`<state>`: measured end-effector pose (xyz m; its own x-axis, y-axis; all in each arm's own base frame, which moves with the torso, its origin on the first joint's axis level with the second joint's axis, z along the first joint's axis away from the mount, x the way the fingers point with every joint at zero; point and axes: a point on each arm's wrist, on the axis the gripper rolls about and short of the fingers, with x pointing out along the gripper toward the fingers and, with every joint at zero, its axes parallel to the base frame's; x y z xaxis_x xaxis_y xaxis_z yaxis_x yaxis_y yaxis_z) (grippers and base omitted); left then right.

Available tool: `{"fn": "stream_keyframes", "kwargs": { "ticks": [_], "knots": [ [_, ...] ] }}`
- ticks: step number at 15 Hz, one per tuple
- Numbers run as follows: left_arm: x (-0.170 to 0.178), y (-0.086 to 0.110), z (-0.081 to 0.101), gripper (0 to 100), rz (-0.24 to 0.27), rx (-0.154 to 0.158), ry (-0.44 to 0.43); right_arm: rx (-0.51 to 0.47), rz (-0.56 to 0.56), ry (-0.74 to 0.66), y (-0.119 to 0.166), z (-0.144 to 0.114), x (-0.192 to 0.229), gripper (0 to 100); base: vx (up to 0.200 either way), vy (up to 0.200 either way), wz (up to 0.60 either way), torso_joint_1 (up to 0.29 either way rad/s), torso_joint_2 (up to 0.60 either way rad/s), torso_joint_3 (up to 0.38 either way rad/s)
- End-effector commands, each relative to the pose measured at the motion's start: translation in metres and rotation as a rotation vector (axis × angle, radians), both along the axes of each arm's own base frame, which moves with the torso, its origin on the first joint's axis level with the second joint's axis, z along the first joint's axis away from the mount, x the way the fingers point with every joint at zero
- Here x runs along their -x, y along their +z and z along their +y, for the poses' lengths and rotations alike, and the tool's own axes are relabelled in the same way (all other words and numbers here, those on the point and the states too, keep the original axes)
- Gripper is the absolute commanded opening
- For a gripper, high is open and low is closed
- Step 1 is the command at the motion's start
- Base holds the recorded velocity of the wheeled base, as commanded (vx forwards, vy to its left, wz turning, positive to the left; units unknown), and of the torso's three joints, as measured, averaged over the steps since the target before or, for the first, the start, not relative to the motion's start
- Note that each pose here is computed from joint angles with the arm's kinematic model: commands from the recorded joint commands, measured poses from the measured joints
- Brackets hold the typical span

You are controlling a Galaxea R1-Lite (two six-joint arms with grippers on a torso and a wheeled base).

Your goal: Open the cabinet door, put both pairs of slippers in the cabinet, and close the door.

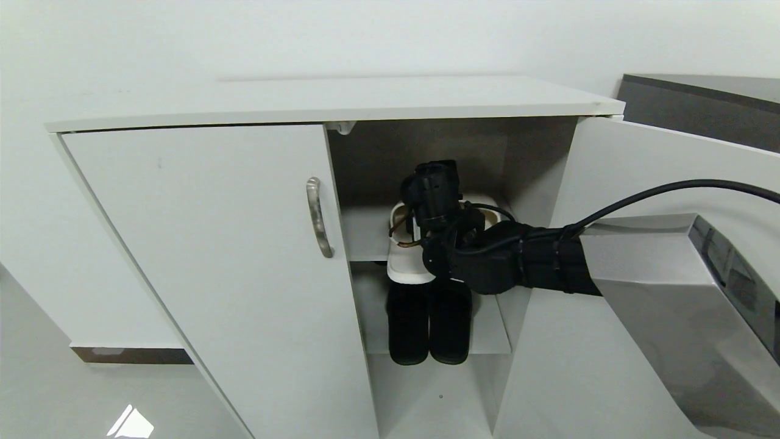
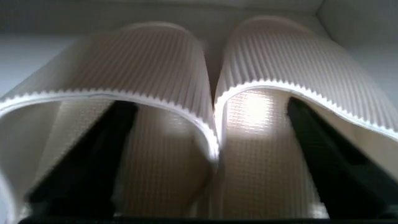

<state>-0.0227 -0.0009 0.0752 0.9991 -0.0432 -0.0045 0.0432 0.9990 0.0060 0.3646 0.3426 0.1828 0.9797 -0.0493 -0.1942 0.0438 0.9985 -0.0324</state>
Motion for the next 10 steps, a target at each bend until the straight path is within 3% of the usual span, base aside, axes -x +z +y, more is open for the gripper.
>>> {"fn": "stream_keyframes", "kwargs": {
  "ticks": [1, 10],
  "knots": [
    [0.0, 0.0, 0.0, 0, 0.0, 0.0, 0.0, -0.028, -0.027, 0.012, 0.0169, 0.0001, 0.0084, 100, 0.0, 0.0, 0.0, 0.0, 0.0, 0.0],
    [0.0, 0.0, 0.0, 0, 0.0, 0.0, 0.0, -0.035, -0.033, 0.02, 0.0264, -0.0024, 0.0161, 100, 0.0, 0.0, 0.0, 0.0, 0.0, 0.0]
  ]
}}
